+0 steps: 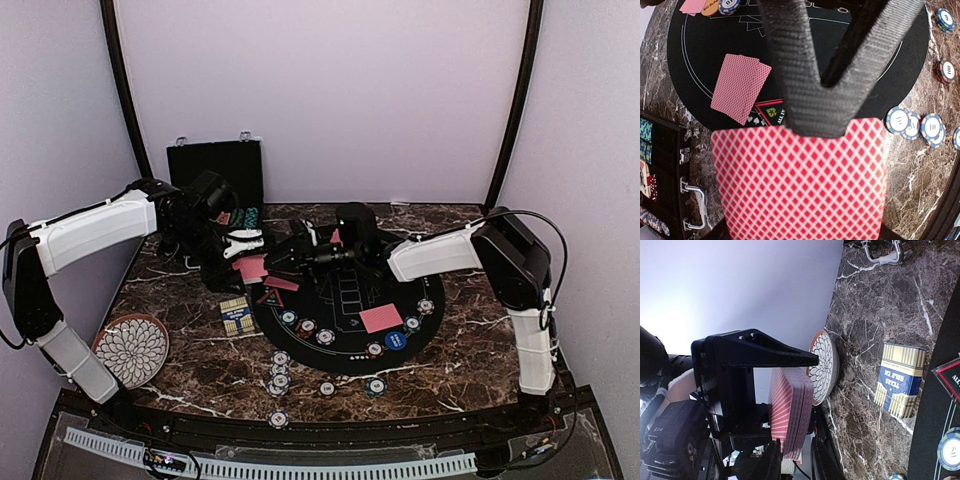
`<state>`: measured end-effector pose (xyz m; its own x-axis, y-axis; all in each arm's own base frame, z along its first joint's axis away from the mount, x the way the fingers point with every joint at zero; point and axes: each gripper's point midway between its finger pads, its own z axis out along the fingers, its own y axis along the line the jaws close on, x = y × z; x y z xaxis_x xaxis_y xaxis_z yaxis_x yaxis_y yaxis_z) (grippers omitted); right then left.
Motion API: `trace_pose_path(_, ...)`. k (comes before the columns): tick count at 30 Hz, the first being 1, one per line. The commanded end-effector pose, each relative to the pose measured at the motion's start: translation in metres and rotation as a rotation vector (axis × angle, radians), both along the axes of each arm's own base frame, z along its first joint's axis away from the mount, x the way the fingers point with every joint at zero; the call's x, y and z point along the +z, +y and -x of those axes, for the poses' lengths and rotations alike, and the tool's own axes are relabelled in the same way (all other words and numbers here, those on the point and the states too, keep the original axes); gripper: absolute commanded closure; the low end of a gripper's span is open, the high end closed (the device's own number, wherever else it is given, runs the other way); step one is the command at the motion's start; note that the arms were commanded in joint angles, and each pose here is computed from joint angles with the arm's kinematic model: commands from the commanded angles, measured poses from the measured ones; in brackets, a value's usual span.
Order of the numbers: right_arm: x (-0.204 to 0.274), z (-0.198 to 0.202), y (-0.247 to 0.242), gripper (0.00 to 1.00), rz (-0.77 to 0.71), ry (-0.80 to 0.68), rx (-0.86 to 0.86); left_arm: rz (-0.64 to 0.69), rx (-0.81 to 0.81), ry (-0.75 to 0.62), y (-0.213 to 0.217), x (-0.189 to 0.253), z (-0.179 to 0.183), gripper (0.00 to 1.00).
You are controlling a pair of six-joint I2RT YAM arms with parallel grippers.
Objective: Distribute texas hold em gaming equipment
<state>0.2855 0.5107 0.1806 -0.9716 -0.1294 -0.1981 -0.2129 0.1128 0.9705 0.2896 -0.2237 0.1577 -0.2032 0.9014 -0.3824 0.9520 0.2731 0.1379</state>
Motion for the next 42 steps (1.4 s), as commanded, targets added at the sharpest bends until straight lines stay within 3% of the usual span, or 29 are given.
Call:
trace_pose_path(1,0.026,0.01,0.002,0.81,-0.067,-0.036,0.032,0.006,-0.004,-0.031,0.004,0.008,0.001,1.0)
trace_pose_path(14,0.026,0.02,0.01,0.83,-0.078,-0.025,0.067,0.001,-0.005,-0.034,0.005,0.007,0.0,1.0)
trace_pose_path(21,0.028,0.019,0.006,1.0,-0.077,-0.024,0.065,-0.004,-0.004,-0.034,0.006,0.006,0.001,1.0)
trace_pose_path(42,0.009,0.019,-0.095,1.0,-0.005,0.031,-0.08,-0.026,-0.002,-0.038,0.011,0.001,0.002,1.0)
